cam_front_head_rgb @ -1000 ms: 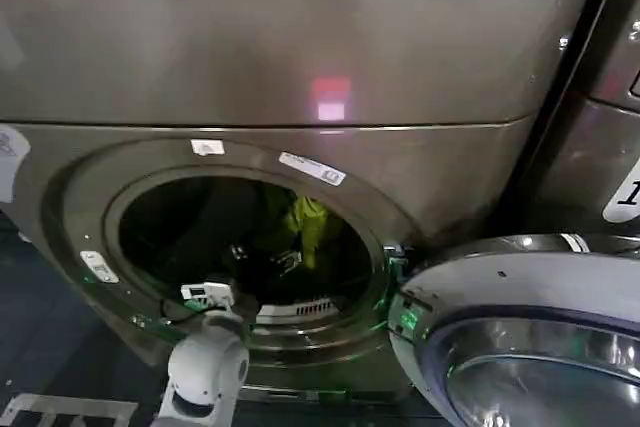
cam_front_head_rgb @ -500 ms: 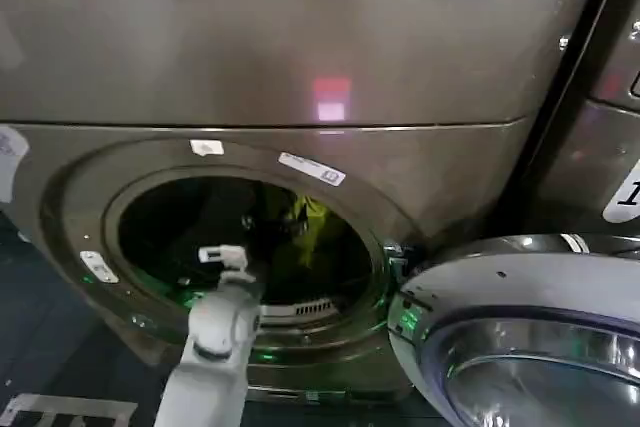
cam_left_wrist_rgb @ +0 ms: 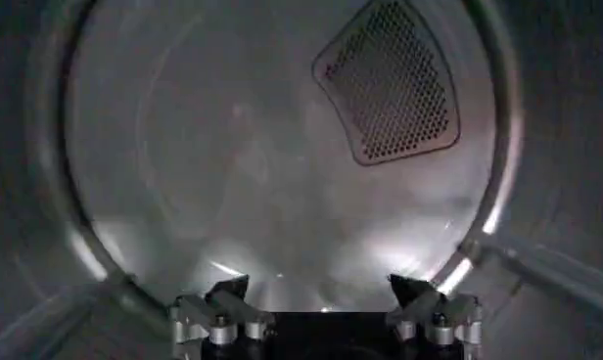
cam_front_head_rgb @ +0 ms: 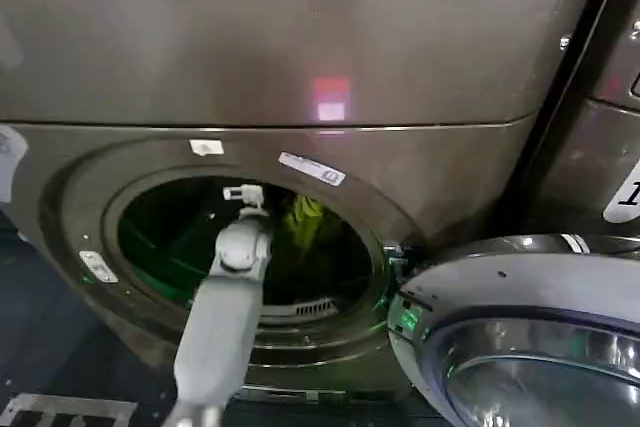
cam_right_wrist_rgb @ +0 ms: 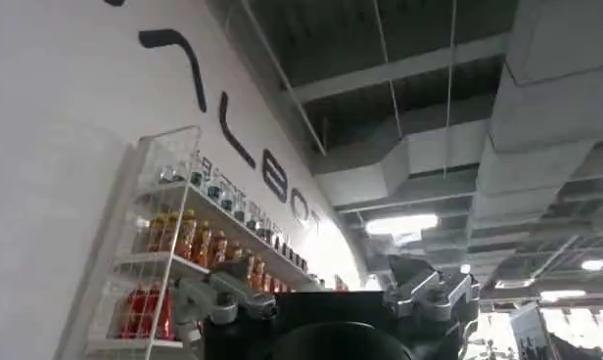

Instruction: Grasp the clothes from the dryer.

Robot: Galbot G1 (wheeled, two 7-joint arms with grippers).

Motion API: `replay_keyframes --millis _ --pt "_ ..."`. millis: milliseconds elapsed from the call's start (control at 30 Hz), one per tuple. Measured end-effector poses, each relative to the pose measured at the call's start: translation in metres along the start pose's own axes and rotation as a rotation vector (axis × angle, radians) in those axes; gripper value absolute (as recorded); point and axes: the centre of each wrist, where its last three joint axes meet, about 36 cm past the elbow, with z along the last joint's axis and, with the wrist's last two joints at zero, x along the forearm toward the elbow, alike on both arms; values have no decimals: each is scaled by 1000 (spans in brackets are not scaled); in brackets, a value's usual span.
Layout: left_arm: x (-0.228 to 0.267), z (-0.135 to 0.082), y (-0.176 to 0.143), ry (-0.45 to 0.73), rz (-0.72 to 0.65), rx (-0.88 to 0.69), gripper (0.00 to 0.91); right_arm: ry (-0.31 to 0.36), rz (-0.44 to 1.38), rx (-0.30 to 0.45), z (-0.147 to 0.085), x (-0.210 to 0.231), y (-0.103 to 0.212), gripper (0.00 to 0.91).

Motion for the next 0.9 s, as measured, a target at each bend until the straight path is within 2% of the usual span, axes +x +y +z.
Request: replay_keyframes --millis 200,467,667,900 --pt "-33 -1 15 48 120 -135 907 -1 -3 -2 -2 0 -1 907" --pt "-62 1 27 112 473 -381 907 0 -3 -2 -5 3 -5 907" --pt "-77 -3 39 257 687 -681 907 0 -2 -6 -3 5 -4 907" --pt "-87 -27 48 459 771 -989 907 3 4 -6 -2 7 -6 907"
